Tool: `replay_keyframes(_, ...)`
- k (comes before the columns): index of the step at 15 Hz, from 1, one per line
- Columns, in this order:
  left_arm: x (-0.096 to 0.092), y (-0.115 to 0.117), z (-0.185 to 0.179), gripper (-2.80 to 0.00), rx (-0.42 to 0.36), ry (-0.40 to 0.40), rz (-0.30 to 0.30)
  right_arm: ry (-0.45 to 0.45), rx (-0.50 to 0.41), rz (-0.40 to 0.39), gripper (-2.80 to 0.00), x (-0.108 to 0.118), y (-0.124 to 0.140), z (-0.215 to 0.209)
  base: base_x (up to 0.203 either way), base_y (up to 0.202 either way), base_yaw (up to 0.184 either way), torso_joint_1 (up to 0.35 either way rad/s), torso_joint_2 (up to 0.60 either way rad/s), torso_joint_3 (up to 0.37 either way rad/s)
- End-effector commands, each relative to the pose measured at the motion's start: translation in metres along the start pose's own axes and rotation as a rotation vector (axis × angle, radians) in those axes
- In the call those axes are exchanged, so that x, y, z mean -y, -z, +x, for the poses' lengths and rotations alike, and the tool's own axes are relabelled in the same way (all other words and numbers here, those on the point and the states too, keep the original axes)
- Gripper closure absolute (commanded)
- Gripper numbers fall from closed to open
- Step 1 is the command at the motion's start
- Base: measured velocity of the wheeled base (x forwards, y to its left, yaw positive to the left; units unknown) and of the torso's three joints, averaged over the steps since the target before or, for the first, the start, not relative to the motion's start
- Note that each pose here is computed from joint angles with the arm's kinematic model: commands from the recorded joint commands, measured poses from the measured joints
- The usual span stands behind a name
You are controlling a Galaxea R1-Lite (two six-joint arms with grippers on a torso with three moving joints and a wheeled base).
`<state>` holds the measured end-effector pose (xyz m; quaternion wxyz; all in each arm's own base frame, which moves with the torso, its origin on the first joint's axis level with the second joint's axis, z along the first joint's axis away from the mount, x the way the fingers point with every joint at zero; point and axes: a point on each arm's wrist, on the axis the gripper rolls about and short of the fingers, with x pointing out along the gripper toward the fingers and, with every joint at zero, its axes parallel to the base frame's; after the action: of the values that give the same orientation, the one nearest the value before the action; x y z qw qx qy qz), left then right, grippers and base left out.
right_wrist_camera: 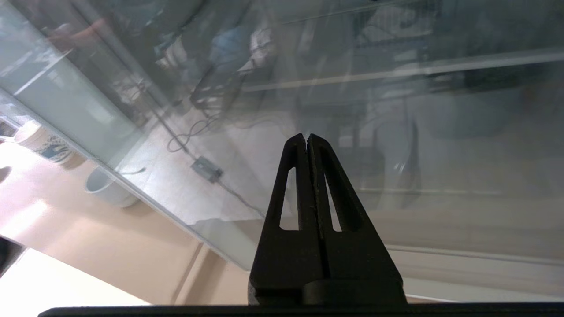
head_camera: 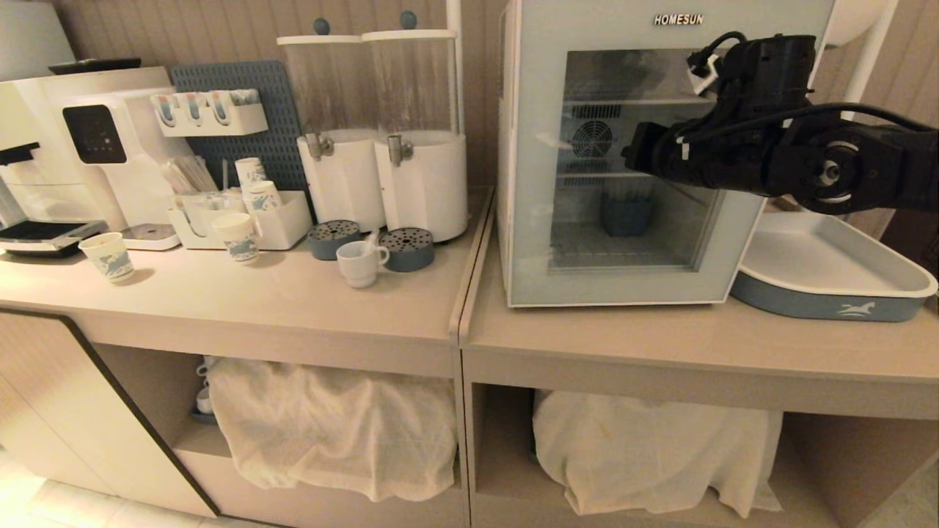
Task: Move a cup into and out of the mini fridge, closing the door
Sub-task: Close the freezer door
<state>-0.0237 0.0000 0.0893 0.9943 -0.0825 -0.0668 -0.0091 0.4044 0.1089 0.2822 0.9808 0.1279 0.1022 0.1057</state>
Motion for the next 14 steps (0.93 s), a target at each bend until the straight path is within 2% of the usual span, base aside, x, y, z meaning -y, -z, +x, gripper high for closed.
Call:
replay_keyframes(1,-0.002,0.011,0.001,0.0,-0.033,-0.005,-0.002,0.035,-0.026,0.028,0.0,0.011,0.007,0.026,0.0,0.0,0.0,0.0,0.0,0.0)
replay_keyframes(4,-0.002,0.011,0.001,0.0,-0.033,-0.005,-0.002,0.074,-0.039,0.076,0.0,0.027,0.003,0.023,0.0,0.0,0.0,0.0,0.0,0.0)
replay_keyframes(9,-0.002,0.011,0.001,0.0,-0.033,-0.005,-0.002,0.062,-0.06,0.087,0.0,0.047,-0.013,-0.036,0.0,0.0,0.0,0.0,0.0,0.0)
replay_keyframes(12,-0.002,0.011,0.001,0.0,-0.033,-0.005,-0.002,0.046,-0.01,0.08,0.0,0.055,-0.033,-0.11,0.0,0.0,0.0,0.0,0.01,-0.004)
replay_keyframes(14,-0.002,0.011,0.001,0.0,-0.033,-0.005,-0.002,0.039,0.033,0.08,0.0,0.054,-0.038,-0.166,0.0,0.0,0.0,0.0,0.0,0.0)
